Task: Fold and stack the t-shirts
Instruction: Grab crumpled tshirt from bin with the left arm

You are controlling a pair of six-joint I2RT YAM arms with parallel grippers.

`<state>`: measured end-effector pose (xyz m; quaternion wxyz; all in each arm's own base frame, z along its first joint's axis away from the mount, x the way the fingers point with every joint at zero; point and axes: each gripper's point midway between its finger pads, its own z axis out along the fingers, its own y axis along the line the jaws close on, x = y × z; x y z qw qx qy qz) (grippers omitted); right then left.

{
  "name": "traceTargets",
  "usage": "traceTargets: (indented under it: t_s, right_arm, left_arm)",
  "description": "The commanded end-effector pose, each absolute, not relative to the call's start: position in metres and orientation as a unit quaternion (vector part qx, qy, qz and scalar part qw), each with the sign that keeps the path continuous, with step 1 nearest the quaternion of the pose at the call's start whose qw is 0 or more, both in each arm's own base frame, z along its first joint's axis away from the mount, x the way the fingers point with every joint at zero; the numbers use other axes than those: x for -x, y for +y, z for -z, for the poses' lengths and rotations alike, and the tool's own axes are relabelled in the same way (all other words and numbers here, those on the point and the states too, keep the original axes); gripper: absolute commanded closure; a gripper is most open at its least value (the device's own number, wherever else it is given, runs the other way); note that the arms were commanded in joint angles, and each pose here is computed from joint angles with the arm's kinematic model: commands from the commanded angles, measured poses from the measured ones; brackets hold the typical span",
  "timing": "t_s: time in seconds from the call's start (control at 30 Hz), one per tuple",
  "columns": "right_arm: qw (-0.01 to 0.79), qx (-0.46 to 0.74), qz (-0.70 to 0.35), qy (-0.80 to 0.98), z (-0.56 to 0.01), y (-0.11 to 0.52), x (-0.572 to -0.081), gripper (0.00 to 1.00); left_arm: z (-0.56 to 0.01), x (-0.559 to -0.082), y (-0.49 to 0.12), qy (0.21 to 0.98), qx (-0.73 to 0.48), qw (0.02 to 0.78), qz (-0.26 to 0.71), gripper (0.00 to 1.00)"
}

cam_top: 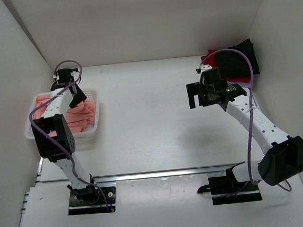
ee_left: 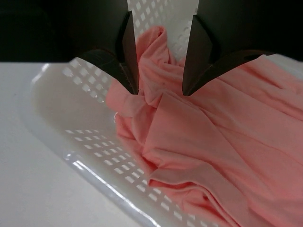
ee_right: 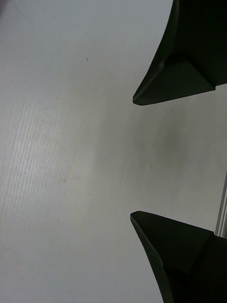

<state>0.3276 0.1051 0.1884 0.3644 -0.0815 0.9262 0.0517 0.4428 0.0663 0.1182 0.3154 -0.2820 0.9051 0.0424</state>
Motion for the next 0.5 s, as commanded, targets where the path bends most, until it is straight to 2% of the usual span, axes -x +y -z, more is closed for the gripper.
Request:
traceTargets:
  t_s: [0.0,0.1,0.2,0.37,0.4,0.43,0.47]
  right_arm:
    - [0.382,0.073,-0.071,0.918,-0.200,0.106,-0.330,0.08]
    - [0.380,0.071,-0.071,0.920,-0.198,0.104,-0.330,0.08]
    - [0.371,0.057,-0.066,0.925,-0.193,0.095,-0.331,0.07]
    - [0.380,0.038,-0.068,0.922,-0.199,0.086,-0.342,0.07]
    - [0.383,0.038,-0.066,0.920,-0.203,0.086,-0.345,0.08]
    - [0.385,0.035,-0.064,0.920,-0.206,0.085,-0.347,0.08]
    - [0.386,0.038,-0.060,0.920,-0.204,0.084,-0.348,0.08]
  left_arm:
    - [-0.109,-0.450,0.054,0.894,0.309,0.324,-0.012,0.46]
    - [-0.071,-0.447,0.053,0.903,0.328,0.278,0.004,0.47]
    - [-0.056,-0.450,0.040,0.914,0.319,0.252,0.022,0.46]
    - [-0.029,-0.455,0.026,0.910,0.349,0.210,0.072,0.59]
    - [-0.031,-0.460,0.025,0.908,0.352,0.209,0.088,0.91]
    - [-0.029,-0.458,0.023,0.909,0.354,0.199,0.094,1.00]
    - [-0.039,-0.465,0.025,0.906,0.356,0.208,0.097,1.00]
